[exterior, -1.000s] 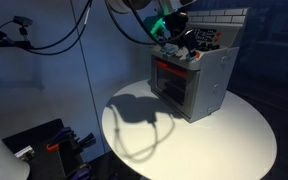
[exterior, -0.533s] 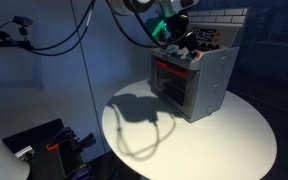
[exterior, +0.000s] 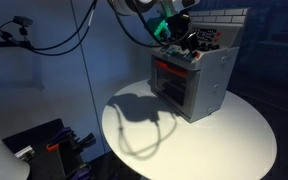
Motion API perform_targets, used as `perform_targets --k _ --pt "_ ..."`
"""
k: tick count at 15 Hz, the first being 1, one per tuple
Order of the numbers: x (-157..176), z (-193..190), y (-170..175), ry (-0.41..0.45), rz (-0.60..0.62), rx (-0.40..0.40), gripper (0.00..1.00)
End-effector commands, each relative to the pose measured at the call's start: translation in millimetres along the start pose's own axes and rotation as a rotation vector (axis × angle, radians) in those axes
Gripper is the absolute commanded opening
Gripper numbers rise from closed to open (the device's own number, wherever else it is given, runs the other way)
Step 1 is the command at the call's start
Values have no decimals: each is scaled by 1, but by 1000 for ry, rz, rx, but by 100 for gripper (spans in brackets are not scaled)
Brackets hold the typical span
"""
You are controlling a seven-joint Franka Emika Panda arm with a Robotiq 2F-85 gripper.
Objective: Turn the knob on the right side of the stove to the right
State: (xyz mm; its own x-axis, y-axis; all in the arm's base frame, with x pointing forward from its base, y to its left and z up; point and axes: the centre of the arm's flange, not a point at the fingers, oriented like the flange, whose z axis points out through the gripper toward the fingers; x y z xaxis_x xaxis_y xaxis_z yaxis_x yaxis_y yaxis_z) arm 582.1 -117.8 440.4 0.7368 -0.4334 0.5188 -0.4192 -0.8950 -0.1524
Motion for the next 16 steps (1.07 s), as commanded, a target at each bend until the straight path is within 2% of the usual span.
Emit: perform_targets --k 1,2,4,9,10,11,12,16 --pt "11 2 -2 11 0 8 67" --pt "11 3 -2 11 0 8 61" --pt "12 3 -2 10 0 8 62" --pt "13 4 -2 11 0 8 45" --pt "13 4 -2 11 0 7 46" --pt "13 4 -2 10 0 7 42" --pt "13 4 -2 10 0 7 44" --pt "13 4 -1 9 2 7 38"
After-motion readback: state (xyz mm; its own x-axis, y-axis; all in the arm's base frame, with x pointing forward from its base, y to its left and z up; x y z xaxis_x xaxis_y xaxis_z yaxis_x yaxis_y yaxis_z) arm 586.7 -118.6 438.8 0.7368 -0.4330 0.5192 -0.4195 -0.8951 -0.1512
